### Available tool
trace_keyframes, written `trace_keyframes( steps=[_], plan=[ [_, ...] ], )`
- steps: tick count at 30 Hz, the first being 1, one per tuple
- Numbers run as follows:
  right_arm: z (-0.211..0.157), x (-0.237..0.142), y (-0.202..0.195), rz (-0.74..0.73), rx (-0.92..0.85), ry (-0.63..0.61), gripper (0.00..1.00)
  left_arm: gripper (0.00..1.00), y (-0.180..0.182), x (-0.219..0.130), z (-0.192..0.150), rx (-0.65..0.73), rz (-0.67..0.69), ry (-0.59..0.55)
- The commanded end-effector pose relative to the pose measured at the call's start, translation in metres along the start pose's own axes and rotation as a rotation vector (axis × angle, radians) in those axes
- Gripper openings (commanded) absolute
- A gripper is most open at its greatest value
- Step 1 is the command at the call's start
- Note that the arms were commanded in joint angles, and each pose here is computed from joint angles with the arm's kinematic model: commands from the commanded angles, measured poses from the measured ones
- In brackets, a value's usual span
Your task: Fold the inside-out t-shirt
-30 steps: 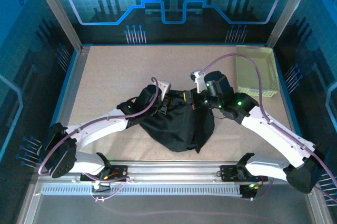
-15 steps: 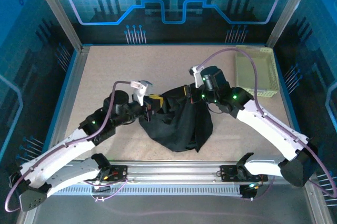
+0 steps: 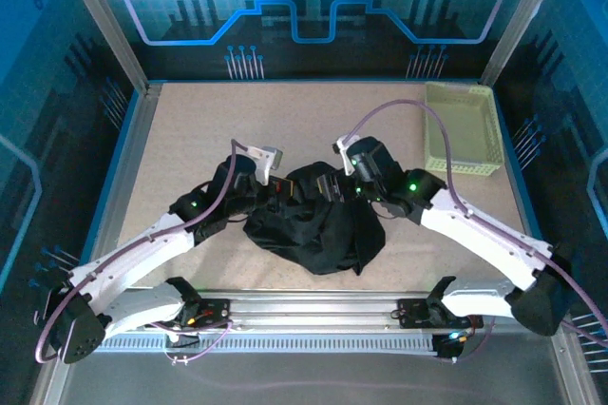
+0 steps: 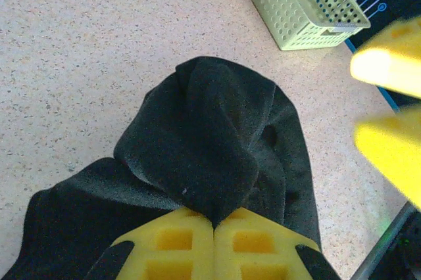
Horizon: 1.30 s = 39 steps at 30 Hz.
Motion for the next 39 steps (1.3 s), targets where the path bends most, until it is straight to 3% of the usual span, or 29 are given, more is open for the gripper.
trace_keyframes(
  steps=[1, 11, 14, 16, 21, 24, 25, 32, 35, 37, 39],
  plan=[
    [-0.017, 0.011, 0.024, 0.112, -0.018, 0.010, 0.68, 0.00, -0.005, -0.003, 0.011, -0.024, -0.039, -0.045],
    [-0.028, 0.063, 0.017, 0.002, -0.051, 0.077, 0.77, 0.00, -0.007, -0.020, 0.015, -0.021, -0.047, -0.083],
    [-0.029, 0.073, 0.014, -0.032, -0.054, 0.088, 0.75, 0.00, -0.008, -0.026, 0.017, -0.019, -0.058, -0.107],
    [-0.029, 0.078, 0.015, -0.036, -0.055, 0.095, 0.66, 0.00, -0.011, -0.028, 0.018, -0.019, -0.075, -0.114],
    [-0.023, 0.068, 0.026, 0.024, -0.064, 0.066, 0.20, 0.00, -0.007, -0.029, 0.020, -0.013, -0.040, -0.114],
    [-0.018, 0.050, 0.036, 0.080, -0.085, 0.037, 0.04, 0.00, 0.003, -0.029, 0.024, -0.017, 0.026, -0.110],
    [-0.016, 0.044, 0.039, 0.100, -0.089, 0.027, 0.00, 0.00, 0.007, -0.028, 0.025, -0.021, 0.048, -0.105],
    [-0.012, 0.002, 0.050, 0.291, -0.045, -0.055, 0.00, 0.00, 0.069, -0.010, 0.038, -0.217, 0.236, -0.016],
    [-0.018, 0.013, 0.032, 0.262, 0.032, -0.025, 0.00, 0.12, 0.080, 0.017, 0.029, -0.210, 0.282, 0.147],
    [-0.025, 0.021, 0.028, 0.278, 0.067, -0.005, 0.00, 0.30, 0.080, 0.028, 0.020, -0.199, 0.280, 0.217],
    [-0.034, 0.026, 0.025, 0.295, 0.087, 0.009, 0.00, 0.48, 0.067, 0.028, 0.013, -0.140, 0.262, 0.211]
  ],
)
Point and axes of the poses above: each hand's point on the last joint's axis, 136 mm out from that joint toward the fingers, its own x axis out along the fingers, its own y axis along the line the jaws close on, z = x × y, the point moved 4 cm from there along -x, back along the fingers, and after that the axes turned 7 degrees about x, right-handed, at the moved point
